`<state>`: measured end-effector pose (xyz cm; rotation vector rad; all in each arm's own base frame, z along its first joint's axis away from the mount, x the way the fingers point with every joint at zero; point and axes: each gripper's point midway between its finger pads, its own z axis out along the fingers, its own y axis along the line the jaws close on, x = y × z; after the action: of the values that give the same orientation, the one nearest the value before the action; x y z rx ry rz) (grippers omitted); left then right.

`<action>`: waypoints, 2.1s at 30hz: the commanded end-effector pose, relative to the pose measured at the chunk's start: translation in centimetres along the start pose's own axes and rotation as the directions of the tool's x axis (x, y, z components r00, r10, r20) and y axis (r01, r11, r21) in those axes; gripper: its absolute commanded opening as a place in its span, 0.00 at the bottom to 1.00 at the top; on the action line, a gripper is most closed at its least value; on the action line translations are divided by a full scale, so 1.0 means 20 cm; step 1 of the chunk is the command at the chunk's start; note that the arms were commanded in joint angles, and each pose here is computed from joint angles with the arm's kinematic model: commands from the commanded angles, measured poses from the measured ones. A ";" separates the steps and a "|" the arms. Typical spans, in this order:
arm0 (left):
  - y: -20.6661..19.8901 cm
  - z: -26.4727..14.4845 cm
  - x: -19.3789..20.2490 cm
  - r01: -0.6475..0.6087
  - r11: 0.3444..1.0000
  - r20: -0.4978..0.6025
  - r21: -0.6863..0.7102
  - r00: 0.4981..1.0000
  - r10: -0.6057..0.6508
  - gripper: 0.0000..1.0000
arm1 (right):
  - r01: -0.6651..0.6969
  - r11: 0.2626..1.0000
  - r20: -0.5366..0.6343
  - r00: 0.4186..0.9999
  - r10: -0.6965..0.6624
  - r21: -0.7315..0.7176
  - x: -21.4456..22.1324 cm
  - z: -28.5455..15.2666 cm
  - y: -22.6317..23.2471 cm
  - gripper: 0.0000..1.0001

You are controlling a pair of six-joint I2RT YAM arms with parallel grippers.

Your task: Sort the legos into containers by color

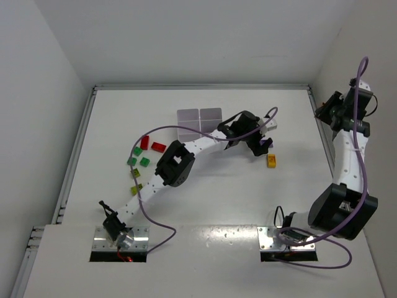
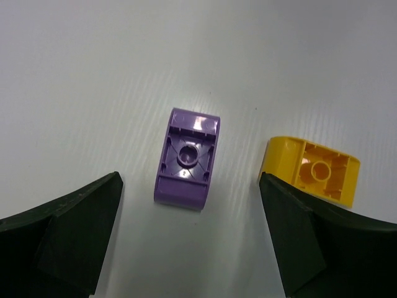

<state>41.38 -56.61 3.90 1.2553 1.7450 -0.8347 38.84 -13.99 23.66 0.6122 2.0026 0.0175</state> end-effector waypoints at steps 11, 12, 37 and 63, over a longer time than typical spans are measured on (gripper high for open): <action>0.00 0.04 -0.18 -0.042 0.999 0.098 -0.003 0.994 0.042 0.95 | -0.067 0.998 0.028 0.997 0.067 0.001 -0.09 -0.04 -0.05 0.00; 0.00 0.04 -0.18 -0.042 0.999 0.098 -0.003 0.994 0.042 0.95 | -0.067 0.998 0.028 0.997 0.067 0.001 -0.09 -0.04 -0.05 0.00; 0.01 0.04 -0.03 -0.039 0.994 -0.053 -0.103 0.998 0.033 0.51 | -0.113 0.993 -0.010 0.994 0.113 0.018 -0.03 0.00 -0.12 0.00; -0.28 -1.10 -0.59 0.065 0.997 0.191 -0.049 0.980 -0.055 0.00 | 0.033 0.952 -0.054 0.997 -0.052 -0.305 0.08 0.06 0.31 0.00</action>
<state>33.11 -45.22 14.87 1.1604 1.8344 -0.8297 39.64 -9.56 21.08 0.5011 2.0825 0.2742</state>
